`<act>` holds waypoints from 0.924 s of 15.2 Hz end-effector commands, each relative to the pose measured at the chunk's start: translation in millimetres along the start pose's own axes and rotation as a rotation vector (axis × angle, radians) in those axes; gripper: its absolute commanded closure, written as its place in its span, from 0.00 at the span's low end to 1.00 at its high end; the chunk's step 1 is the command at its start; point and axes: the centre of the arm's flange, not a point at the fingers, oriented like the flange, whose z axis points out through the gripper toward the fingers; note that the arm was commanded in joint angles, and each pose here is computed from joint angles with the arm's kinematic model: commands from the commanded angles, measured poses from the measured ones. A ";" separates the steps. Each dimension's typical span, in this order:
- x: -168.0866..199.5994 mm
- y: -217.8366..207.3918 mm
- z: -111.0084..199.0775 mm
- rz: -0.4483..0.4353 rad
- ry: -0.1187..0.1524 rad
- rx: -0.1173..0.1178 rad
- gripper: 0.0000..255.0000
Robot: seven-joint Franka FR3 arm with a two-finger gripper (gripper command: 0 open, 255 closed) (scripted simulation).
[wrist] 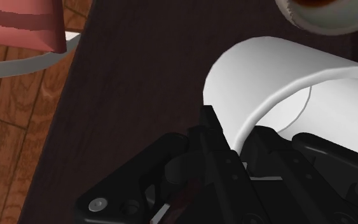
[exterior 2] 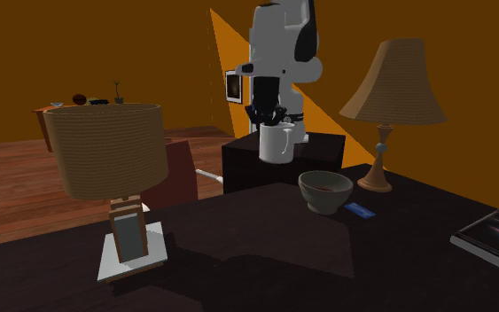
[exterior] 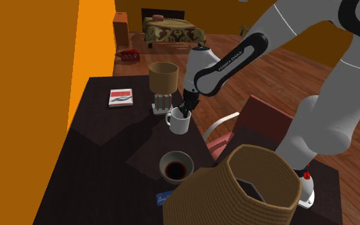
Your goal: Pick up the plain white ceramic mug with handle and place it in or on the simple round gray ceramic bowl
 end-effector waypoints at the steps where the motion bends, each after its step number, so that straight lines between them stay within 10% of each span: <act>1: -16.5 -19.5 -2.8 0.002 0.000 0.000 1.00; 14: -113.2 -125.8 -4.8 0.002 0.000 0.000 1.00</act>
